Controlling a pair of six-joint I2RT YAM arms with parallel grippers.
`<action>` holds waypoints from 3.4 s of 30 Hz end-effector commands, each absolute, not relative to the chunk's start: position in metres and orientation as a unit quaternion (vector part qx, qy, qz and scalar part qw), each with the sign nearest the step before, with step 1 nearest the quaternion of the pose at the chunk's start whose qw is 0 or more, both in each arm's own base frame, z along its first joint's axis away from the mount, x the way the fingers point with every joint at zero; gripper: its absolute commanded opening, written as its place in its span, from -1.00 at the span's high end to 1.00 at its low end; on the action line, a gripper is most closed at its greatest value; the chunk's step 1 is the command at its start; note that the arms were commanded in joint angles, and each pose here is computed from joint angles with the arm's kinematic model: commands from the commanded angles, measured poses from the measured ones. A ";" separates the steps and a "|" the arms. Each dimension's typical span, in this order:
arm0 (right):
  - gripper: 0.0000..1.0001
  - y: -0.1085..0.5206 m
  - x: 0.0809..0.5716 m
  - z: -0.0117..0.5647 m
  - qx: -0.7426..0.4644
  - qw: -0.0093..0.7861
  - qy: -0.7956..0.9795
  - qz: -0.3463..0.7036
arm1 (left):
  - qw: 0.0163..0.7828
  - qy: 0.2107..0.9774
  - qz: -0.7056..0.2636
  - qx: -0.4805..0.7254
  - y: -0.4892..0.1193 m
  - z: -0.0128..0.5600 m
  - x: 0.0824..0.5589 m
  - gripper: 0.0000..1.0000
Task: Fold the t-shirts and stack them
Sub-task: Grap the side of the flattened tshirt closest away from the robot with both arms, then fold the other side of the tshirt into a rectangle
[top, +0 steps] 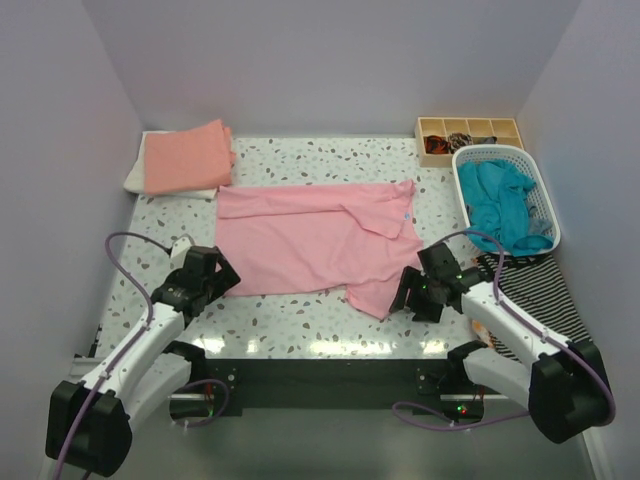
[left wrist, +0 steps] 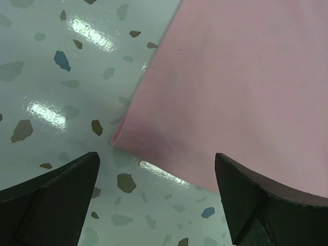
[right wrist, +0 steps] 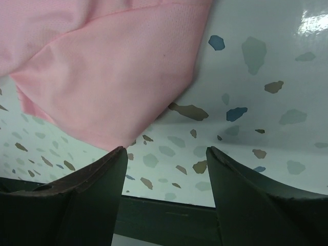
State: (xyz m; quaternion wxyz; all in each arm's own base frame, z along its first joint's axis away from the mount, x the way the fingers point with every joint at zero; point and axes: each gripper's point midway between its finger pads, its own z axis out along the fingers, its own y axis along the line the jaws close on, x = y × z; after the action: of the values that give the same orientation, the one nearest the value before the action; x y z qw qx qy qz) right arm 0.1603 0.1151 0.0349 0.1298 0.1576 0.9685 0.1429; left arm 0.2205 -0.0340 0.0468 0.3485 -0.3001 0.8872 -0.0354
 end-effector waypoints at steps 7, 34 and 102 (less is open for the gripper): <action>-0.26 0.143 0.176 0.022 0.185 0.132 0.952 0.206 | 0.361 0.868 -0.010 -0.340 -0.021 0.045 0.220 -0.97; 0.45 0.148 0.183 0.020 0.172 0.136 0.952 0.215 | 0.354 0.867 -0.009 -0.352 -0.020 0.008 0.218 0.65; 1.00 0.087 0.332 0.093 0.145 0.218 0.962 0.078 | 0.402 0.873 -0.025 -0.276 -0.023 0.076 0.365 1.00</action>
State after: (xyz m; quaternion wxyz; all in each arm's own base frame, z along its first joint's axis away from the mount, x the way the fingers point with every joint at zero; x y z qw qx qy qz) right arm 0.2985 0.0834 0.0775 0.1791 0.1635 0.9683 0.0606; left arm 0.3329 -0.0270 0.0620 0.3693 -0.2819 0.8854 -0.0145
